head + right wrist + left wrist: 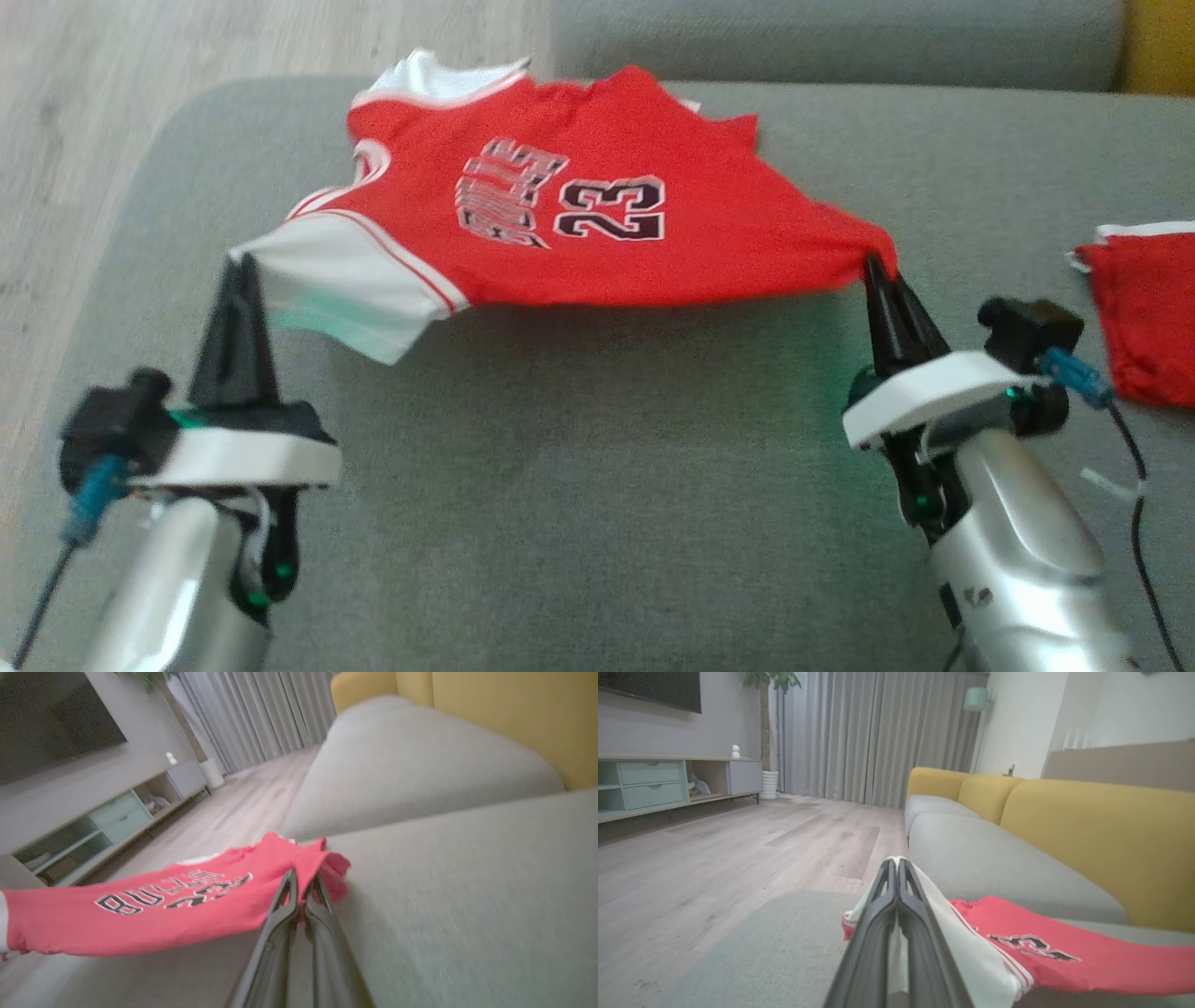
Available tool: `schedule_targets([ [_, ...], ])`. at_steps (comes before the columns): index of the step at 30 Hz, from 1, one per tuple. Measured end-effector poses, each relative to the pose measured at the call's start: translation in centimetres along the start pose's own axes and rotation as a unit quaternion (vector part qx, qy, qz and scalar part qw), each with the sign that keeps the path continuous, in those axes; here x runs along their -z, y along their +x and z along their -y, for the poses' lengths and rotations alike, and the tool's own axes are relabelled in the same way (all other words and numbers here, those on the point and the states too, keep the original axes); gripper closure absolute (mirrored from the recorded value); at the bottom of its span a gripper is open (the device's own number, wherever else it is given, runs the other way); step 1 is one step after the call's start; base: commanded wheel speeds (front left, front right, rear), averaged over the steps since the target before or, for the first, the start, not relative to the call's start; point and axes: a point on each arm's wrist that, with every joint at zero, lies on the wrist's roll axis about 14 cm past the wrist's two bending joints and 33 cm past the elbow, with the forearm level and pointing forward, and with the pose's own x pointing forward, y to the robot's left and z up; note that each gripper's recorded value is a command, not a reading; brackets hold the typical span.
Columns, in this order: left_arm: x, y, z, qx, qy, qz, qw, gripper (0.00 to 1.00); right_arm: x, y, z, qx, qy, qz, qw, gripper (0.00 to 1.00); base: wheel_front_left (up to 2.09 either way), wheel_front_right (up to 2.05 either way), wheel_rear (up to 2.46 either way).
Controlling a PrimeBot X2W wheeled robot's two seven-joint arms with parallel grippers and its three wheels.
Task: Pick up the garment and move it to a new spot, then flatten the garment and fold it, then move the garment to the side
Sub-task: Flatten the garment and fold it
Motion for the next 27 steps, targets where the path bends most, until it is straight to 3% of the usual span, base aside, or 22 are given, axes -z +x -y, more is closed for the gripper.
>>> schedule_targets([
  [4,-3.8,0.7,0.3,0.013,-0.015,0.038,0.999,1.00,-6.1,-0.4,-2.3,-0.032,-0.024,0.084,0.996,1.00,0.00,0.00,0.00],
  [8,-10.6,1.8,1.7,0.042,-0.017,0.111,0.993,1.00,-13.8,-1.6,-4.2,-0.053,-0.055,0.176,0.981,1.00,0.00,0.00,0.00],
  [9,-10.6,1.8,1.7,0.042,-0.017,0.111,0.993,1.00,-13.8,-1.6,-4.2,-0.053,-0.055,0.176,0.981,1.00,0.00,0.00,0.00],
  [16,-22.9,0.9,4.3,0.094,-0.021,0.244,0.965,1.00,-24.0,-5.4,-6.5,-0.071,-0.154,0.275,0.946,1.00,0.00,0.00,0.00],
  [17,-25.5,0.1,4.8,0.107,-0.021,0.273,0.956,1.00,-25.4,-6.6,-6.8,-0.072,-0.175,0.287,0.939,1.00,0.00,0.00,0.00],
  [22,-29.3,-2.0,6.1,0.136,-0.042,0.308,0.941,1.00,-28.5,-9.6,-7.4,-0.071,-0.192,0.327,0.922,1.00,0.00,0.00,0.00],
  [27,-29.1,-1.5,5.8,0.136,-0.045,0.282,0.948,1.00,-26.1,-10.3,-6.4,-0.058,-0.195,0.287,0.936,1.00,0.00,0.00,0.00],
])
